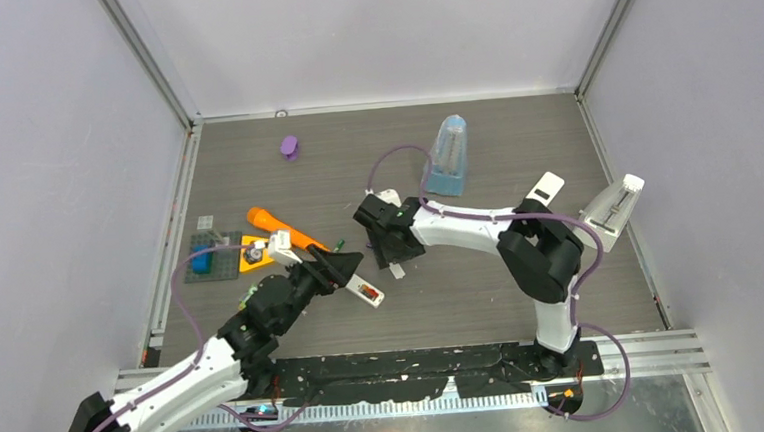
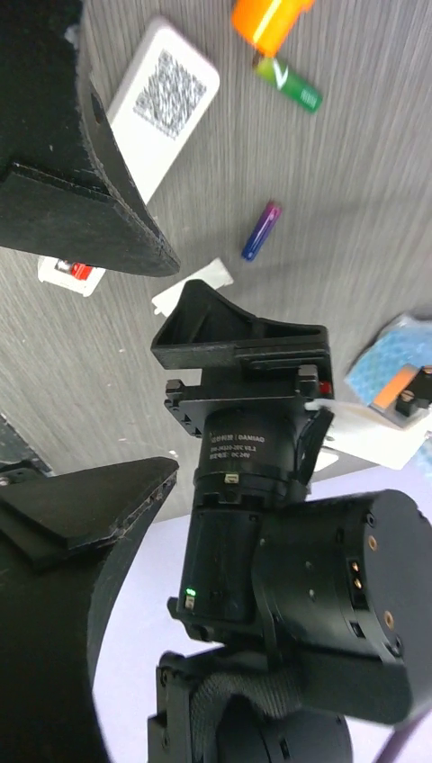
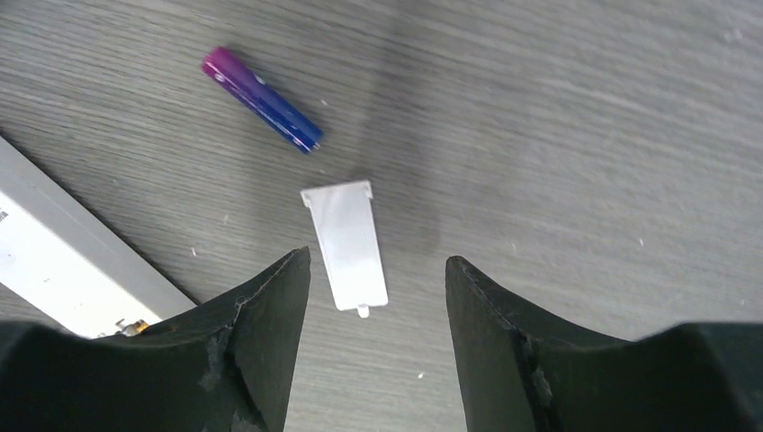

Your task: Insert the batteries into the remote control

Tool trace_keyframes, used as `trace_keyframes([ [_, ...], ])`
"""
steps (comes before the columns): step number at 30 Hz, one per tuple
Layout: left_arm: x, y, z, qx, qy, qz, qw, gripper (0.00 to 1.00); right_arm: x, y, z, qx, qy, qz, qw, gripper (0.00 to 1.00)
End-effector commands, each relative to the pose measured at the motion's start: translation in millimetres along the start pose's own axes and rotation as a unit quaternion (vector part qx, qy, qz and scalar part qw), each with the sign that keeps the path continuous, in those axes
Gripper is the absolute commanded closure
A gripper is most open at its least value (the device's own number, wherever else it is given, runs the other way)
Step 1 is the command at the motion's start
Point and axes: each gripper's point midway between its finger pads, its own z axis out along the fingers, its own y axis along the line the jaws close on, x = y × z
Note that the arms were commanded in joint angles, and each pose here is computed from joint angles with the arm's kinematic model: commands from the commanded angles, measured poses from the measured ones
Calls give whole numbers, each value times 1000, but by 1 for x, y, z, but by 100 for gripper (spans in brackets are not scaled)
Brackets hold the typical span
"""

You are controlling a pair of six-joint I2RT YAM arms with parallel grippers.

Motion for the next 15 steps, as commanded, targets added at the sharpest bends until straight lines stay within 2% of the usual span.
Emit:
trace_keyframes([
  [1, -18, 38, -14, -73, -60, 4, 995, 25, -33, 17, -1, -18, -49, -62, 997, 37],
  [8, -27, 48, -26, -82, -91, -11, 992, 24, -37, 23, 16, -11, -39, -91, 995, 33],
  [15, -24, 51, -27, -84, -86, -17, 993, 23, -25, 23, 30, -25, -5, -85, 996, 40],
])
